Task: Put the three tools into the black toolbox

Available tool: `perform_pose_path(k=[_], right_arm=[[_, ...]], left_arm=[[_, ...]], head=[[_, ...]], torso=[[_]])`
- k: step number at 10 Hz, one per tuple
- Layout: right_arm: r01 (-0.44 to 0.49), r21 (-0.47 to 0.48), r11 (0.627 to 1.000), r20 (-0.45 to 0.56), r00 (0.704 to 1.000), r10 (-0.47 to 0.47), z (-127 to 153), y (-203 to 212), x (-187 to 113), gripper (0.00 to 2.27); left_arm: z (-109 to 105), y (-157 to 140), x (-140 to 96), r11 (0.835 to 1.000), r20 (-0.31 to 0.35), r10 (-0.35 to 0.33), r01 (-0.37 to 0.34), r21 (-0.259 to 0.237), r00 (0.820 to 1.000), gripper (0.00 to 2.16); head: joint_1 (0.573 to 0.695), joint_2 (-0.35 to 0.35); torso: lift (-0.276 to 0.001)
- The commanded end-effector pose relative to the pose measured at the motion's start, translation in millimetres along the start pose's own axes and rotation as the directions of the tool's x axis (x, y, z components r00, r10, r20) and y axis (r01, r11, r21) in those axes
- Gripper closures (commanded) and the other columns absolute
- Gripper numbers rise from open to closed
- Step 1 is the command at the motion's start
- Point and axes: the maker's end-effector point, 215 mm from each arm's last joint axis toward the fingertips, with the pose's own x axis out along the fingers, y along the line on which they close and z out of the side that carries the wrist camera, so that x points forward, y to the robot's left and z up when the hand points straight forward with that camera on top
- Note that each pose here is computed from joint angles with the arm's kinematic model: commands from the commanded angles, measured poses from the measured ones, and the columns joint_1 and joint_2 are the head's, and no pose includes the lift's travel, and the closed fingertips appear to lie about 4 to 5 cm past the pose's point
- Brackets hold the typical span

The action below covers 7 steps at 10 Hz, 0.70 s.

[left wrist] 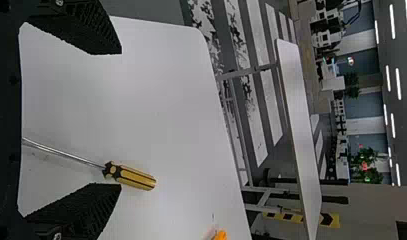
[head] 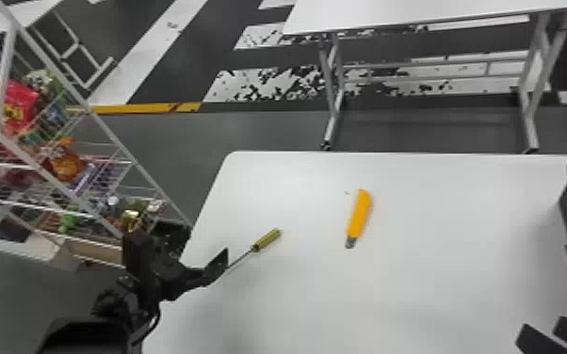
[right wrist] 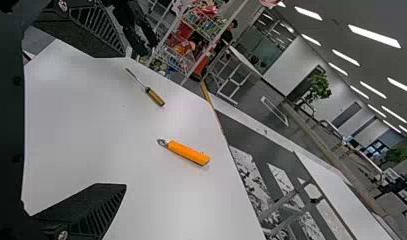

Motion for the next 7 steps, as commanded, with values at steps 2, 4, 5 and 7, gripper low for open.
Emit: perform_pose_path(k=[2, 4, 5, 7], right_arm=[[-0.012, 0.005, 1.000, -0.005, 1.000, 0.012, -2.7, 4.9, 0.6, 0.07], [-0.012, 0.002, 1.000, -0.005, 1.000, 0.012, -2.2, 7.0, -0.6, 0.07], [-0.010, -0.001, 1.000, -0.004, 1.000, 0.010, -1.7, 7.7, -2.0, 0.07], [-0.011, -0.009, 1.000, -0.002, 1.000, 0.011, 1.1, 9.9, -3.8, 0.07]], left_arm=[[1.6, -14.9, 23.9, 0.998, -0.014, -0.061, 0.061, -0.001, 0.998, 0.07], [-8.8, -33.5, 37.7, 0.994, -0.057, -0.106, 0.106, -0.012, 0.993, 0.07], [-11.4, -34.8, 40.1, 0.994, -0.067, -0.105, 0.105, -0.003, 0.992, 0.08], [-20.2, -29.2, 41.3, 0.995, -0.098, -0.096, 0.097, 0.009, 0.991, 0.08]], head=[[0.695, 0.350], [0.695, 0.350], [0.695, 0.350], [0.695, 0.350]], torso=[[-0.051], [-0.051], [-0.051], [-0.051]])
